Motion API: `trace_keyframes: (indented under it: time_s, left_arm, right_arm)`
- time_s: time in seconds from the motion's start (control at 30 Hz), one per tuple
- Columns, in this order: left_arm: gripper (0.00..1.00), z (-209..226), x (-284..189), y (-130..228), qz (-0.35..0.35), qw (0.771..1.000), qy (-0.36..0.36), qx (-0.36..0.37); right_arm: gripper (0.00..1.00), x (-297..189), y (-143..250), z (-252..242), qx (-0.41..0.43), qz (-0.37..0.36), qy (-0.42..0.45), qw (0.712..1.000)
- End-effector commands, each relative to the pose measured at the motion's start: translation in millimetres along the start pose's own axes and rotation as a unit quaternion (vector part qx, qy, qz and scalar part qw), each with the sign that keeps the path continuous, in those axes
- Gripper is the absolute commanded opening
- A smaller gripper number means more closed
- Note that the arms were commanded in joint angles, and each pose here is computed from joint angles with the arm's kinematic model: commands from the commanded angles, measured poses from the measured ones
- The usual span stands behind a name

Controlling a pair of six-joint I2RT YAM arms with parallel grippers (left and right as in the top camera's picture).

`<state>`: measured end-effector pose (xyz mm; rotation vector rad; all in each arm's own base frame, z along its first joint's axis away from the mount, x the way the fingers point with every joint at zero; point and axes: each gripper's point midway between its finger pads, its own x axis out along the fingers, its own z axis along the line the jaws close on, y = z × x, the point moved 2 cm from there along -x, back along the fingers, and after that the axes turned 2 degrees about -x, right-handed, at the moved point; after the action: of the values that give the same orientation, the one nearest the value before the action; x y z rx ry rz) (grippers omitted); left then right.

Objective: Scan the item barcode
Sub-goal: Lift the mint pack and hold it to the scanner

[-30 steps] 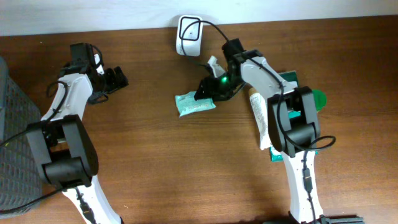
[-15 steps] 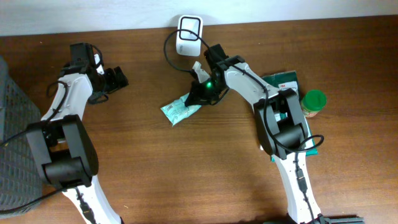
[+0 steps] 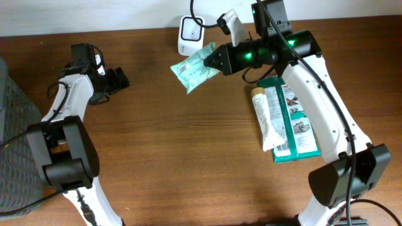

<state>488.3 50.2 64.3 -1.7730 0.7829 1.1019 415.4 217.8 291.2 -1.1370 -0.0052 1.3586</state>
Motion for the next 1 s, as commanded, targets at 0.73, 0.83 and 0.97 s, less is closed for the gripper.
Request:
trace_keyframes:
  time_s: [0.73, 0.83, 0.97]
  left_arm:
    - [0.99, 3, 2, -3, -0.002, 1.0, -0.004, 0.0]
    - [0.99, 3, 2, -3, -0.002, 1.0, -0.004, 0.0]
    - [0.99, 3, 2, -3, -0.002, 1.0, -0.004, 0.0]
  right_arm:
    - [0.04, 122, -155, -104, -0.529, -0.12, 0.586, 0.603]
    - [0.04, 142, -143, -132, -0.556, -0.095, 0.566, 0.601]
    - [0.04, 143, -141, -134, -0.556, -0.089, 0.564, 0.604]
